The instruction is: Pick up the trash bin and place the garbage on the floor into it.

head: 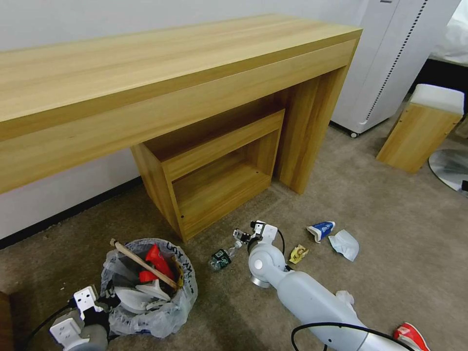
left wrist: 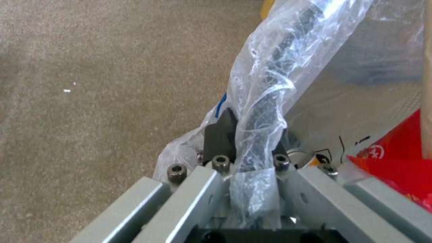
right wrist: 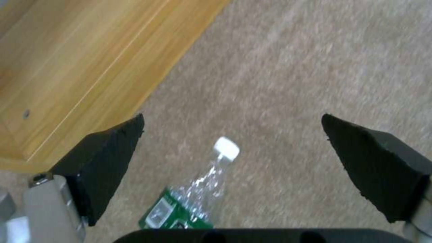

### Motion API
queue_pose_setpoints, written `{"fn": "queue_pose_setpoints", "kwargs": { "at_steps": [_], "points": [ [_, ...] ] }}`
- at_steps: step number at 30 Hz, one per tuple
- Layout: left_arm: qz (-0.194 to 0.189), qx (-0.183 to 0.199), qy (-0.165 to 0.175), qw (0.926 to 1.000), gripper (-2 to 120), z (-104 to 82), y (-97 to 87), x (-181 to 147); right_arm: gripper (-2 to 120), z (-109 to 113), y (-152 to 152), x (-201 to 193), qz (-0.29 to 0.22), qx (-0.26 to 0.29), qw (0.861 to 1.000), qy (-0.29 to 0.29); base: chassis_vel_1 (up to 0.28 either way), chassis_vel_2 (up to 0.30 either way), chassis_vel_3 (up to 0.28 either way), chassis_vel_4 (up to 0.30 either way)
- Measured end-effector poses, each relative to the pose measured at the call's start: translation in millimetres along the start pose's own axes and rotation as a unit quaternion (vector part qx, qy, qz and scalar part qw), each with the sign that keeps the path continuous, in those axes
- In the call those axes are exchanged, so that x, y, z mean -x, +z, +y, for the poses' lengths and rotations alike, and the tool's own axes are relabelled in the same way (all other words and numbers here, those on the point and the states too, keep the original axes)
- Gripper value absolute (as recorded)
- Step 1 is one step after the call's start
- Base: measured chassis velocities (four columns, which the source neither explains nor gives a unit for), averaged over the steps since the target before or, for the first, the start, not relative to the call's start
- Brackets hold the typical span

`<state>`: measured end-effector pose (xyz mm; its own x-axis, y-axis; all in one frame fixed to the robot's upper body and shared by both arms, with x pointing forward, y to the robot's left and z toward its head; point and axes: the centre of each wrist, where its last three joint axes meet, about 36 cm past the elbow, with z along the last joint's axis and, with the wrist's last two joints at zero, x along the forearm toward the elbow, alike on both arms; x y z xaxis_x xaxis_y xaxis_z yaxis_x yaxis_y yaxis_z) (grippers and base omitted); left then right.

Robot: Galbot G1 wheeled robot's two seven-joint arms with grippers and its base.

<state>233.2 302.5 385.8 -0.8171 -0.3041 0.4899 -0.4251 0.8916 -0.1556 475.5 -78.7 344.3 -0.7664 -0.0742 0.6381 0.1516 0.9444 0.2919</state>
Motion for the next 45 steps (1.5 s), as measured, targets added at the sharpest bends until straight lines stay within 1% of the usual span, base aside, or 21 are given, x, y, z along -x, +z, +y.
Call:
{"fn": "queue_pose_setpoints", "kwargs": {
  "at_steps": [6, 10, 12, 14, 16, 18, 23, 27, 28, 31, 35, 37, 41, 45],
  "points": [
    [-0.001, 0.001, -0.001, 1.0, 0, 1.6, -0.8, 1, 100, -8, 0, -1, -0.007, -0.005, 1.0, -0.005, 0.0, 0.0, 0.0, 0.0],
    [-0.003, 0.0, -0.001, 1.0, 0, 2.2, -1.4, 1, 100, -2, -1, 2, 0.002, 0.004, 1.0, -0.007, 0.0, 0.0, 0.0, 0.0],
    [-0.004, 0.0, -0.002, 1.0, 0, 2.4, -2.0, 1, 100, 3, 0, 6, 0.01, 0.009, 1.0, -0.004, 0.0, 0.0, 0.0, 0.0],
    [-0.005, -0.002, -0.002, 1.0, 0, 2.2, -2.7, 1, 100, 14, 5, 13, 0.02, 0.011, 1.0, -0.004, 0.0, 0.0, 0.0, 0.0],
    [-0.004, -0.002, -0.002, 1.0, 0, 2.2, -2.5, 1, 100, 17, 6, 15, 0.023, 0.012, 1.0, -0.003, 0.0, 0.0, 0.0, 0.0],
    [-0.003, -0.003, -0.004, 1.0, 0, 2.9, -1.6, 0, 100, 25, 11, 24, 0.037, 0.018, 0.999, 0.002, 0.0, 0.0, 0.0, 0.0],
    [-0.004, -0.004, -0.005, 1.0, 0, 3.1, -1.5, -2, 100, 29, 16, 36, 0.051, 0.022, 0.998, 0.009, 0.0, 0.0, 0.0, 0.0],
    [-0.007, -0.007, -0.007, 0.9999, 0, 3.4, -1.5, -4, 99, 34, 22, 57, 0.069, 0.029, 0.997, 0.025, 0.0, 0.0, 0.0, 0.0],
    [-0.007, -0.007, -0.007, 0.9999, 0, 3.4, -1.5, -4, 99, 34, 22, 57, 0.069, 0.029, 0.997, 0.025, 0.0, 0.0, 0.0, 0.0],
    [-0.007, -0.008, -0.009, 0.9999, 0, 4.0, -1.6, -6, 97, 37, 31, 72, 0.079, 0.029, 0.996, 0.035, 0.0, 0.0, 0.0, 0.0],
    [-0.008, -0.008, -0.009, 0.9999, 0, 4.4, -2.3, -7, 96, 38, 36, 77, 0.083, 0.027, 0.996, 0.037, 0.0, 0.0, 0.0, 0.0],
    [-0.01, -0.009, -0.009, 0.9999, 0, 4.7, -3.2, -9, 92, 42, 44, 86, 0.086, 0.022, 0.995, 0.039, 0.0, 0.0, 0.0, 0.0],
    [-0.011, -0.012, -0.009, 0.9998, 0, 3.6, -2.7, -12, 88, 44, 49, 93, 0.087, 0.015, 0.996, 0.033, 0.0, 0.0, 0.0, 0.0],
    [-0.012, -0.013, -0.006, 0.9998, 0, 1.5, -3.0, -15, 87, 50, 55, 100, 0.09, 0.007, 0.996, 0.026, 0.0, 0.0, 0.0, 0.0]
  ]
}}
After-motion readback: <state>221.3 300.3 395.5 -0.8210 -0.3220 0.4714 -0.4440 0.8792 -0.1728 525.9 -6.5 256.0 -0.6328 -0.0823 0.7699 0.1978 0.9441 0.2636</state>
